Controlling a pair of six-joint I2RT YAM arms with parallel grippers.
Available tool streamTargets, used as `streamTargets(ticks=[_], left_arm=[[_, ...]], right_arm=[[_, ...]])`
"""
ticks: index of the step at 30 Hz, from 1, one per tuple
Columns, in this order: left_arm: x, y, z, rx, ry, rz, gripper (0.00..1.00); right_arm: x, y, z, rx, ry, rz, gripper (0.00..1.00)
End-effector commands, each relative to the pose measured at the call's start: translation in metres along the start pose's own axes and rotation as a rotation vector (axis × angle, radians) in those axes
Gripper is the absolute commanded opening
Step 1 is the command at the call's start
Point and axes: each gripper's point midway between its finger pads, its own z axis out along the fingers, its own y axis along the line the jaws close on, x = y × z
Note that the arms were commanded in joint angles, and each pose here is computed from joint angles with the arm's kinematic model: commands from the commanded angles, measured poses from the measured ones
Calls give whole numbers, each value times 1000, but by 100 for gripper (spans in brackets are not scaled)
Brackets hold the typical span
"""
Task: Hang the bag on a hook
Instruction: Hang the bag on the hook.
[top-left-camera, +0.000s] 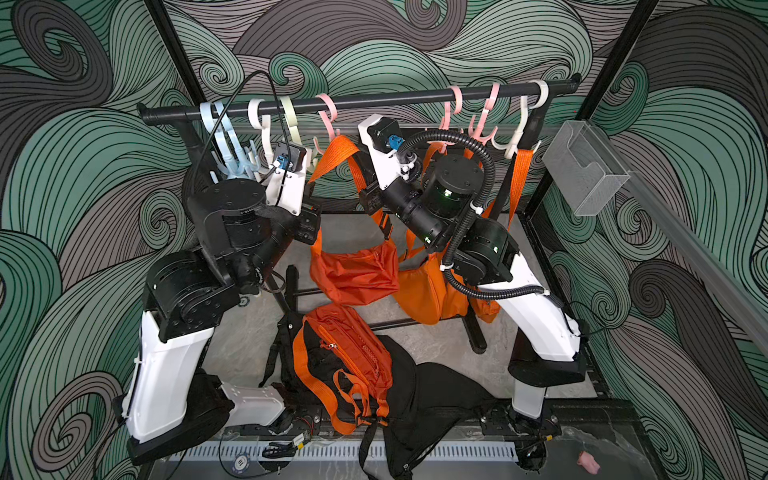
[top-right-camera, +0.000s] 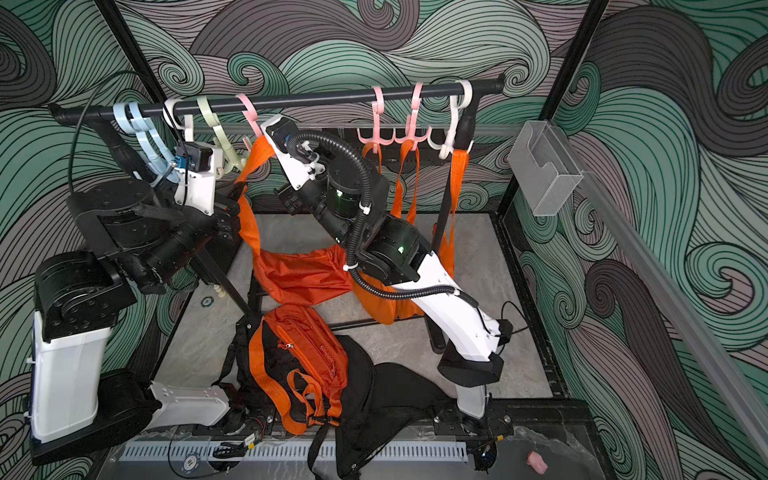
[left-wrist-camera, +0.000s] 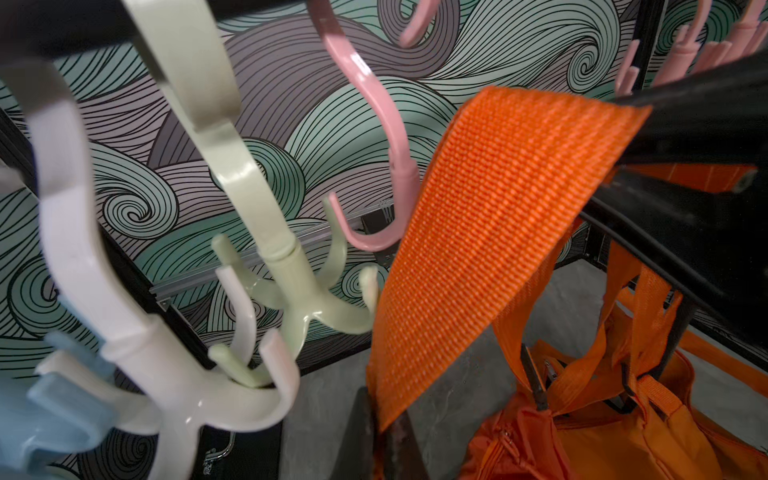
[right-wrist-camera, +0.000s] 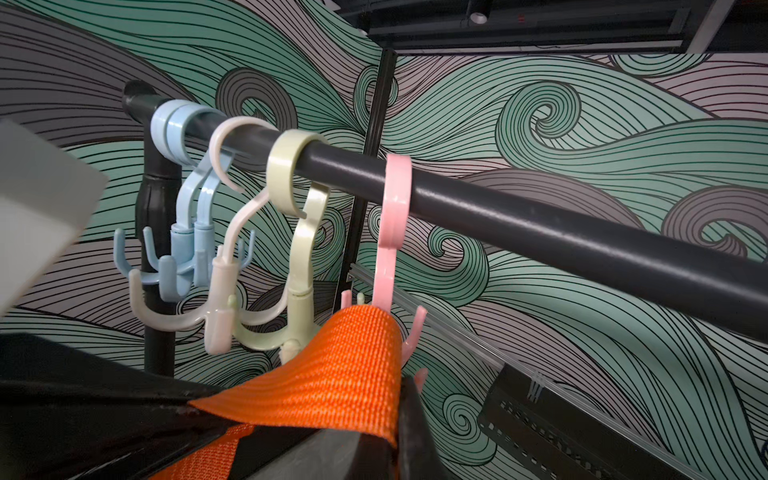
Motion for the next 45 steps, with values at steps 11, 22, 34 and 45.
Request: streamTargets(ticks=[11,22,34,45], left_arm=[[-9,24,11,-57,-4,-140,0],[-14,20,37,26,6,-241,0],[4,-20,73,183,105,-257,0],[15,-51,91,275,138,-250,0]], right_arm=[[-1,-34,4,56,-6,58,0],[-4,-39,-1,71,-9,76,0],[8,-48,-16,106,42,69,0],[24,-75,-40,174,82,61,0]])
